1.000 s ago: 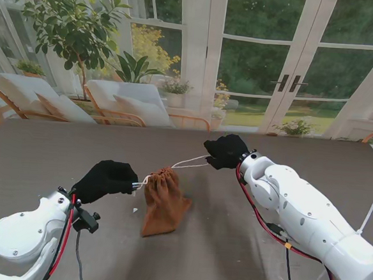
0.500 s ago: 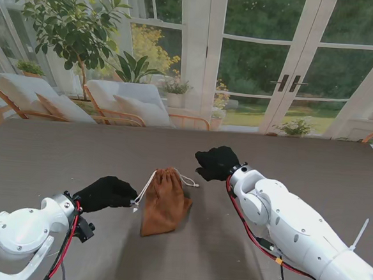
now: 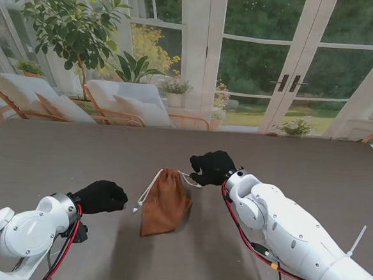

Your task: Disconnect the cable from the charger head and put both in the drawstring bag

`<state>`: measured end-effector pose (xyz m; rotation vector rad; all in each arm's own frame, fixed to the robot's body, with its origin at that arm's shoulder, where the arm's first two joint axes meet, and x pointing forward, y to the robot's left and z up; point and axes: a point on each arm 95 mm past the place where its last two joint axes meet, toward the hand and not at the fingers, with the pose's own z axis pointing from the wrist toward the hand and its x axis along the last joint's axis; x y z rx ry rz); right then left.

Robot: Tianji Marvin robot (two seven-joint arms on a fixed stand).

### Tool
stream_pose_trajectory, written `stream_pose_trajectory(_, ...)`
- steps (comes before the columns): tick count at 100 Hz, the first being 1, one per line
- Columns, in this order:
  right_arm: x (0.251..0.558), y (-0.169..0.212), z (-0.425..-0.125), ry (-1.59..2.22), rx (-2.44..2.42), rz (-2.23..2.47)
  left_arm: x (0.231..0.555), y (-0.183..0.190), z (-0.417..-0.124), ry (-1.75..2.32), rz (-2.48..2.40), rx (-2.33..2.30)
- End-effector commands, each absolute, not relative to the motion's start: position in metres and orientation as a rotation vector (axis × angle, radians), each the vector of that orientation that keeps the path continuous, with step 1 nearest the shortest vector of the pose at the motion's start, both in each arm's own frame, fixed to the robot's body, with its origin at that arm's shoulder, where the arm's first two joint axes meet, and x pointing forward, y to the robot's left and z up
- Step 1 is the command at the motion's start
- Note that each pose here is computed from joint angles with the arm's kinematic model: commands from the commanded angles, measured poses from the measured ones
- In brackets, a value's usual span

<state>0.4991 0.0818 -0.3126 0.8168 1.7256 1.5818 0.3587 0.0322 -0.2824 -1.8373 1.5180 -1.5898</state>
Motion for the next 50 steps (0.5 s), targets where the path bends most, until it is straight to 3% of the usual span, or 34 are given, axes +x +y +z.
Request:
stream_pose_trajectory(1, 0.495, 0.082, -0.314, 1.739, 0.815, 1.571, 0.360, 0.031, -0.284, 1.496, -1.637, -1.854)
stream_pose_trajectory(50, 0.469, 0.067, -0.295, 1.513, 1.052, 1.680, 0.369, 0.030, -0.292, 1.213, -1.899, -1.722)
